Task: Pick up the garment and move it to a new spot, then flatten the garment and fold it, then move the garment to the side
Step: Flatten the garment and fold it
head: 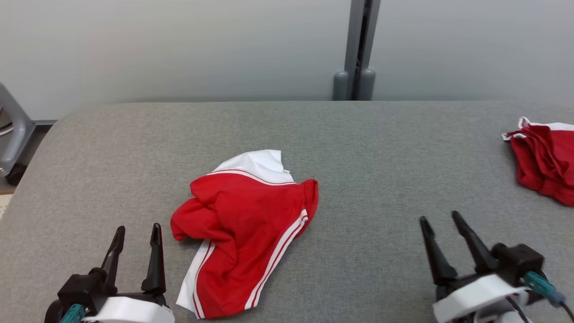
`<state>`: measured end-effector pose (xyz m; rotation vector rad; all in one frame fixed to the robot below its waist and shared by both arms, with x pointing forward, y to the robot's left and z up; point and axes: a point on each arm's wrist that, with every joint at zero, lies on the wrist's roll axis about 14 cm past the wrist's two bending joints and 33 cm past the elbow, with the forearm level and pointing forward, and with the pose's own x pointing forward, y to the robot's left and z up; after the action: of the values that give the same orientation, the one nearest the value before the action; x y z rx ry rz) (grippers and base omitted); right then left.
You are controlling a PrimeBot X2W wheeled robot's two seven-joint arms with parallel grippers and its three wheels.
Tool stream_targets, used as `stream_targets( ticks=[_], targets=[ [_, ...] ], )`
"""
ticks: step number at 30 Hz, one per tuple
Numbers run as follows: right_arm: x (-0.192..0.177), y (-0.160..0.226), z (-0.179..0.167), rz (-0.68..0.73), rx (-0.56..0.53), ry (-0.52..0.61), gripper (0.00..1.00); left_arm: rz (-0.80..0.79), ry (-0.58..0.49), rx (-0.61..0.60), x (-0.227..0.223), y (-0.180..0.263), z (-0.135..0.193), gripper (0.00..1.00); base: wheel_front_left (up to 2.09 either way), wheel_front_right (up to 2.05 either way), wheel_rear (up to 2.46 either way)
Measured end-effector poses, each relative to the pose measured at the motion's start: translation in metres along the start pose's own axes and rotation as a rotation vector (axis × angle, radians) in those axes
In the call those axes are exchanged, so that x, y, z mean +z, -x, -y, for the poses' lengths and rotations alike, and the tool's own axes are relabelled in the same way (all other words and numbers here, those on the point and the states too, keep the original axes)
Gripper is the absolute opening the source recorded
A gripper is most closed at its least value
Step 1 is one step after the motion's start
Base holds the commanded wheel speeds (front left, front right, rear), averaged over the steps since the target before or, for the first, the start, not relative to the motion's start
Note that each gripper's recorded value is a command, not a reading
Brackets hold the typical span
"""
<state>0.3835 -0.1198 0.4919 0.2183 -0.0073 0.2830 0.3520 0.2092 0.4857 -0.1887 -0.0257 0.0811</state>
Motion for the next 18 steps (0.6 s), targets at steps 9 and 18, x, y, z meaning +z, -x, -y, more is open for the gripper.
stream_targets(
  ticks=[9,18],
  targets=[
    [-0.022,-0.041,-0.069,-0.083,0.225,0.013,1.0,0.003,0.011,0.015,0.001,0.003,-0.002,1.0,0.0,0.0,0.0],
    [-0.054,-0.071,-0.113,-0.202,0.358,0.027,1.0,0.014,0.013,0.028,0.005,-0.001,-0.005,1.0,0.0,0.0,0.0]
  ],
)
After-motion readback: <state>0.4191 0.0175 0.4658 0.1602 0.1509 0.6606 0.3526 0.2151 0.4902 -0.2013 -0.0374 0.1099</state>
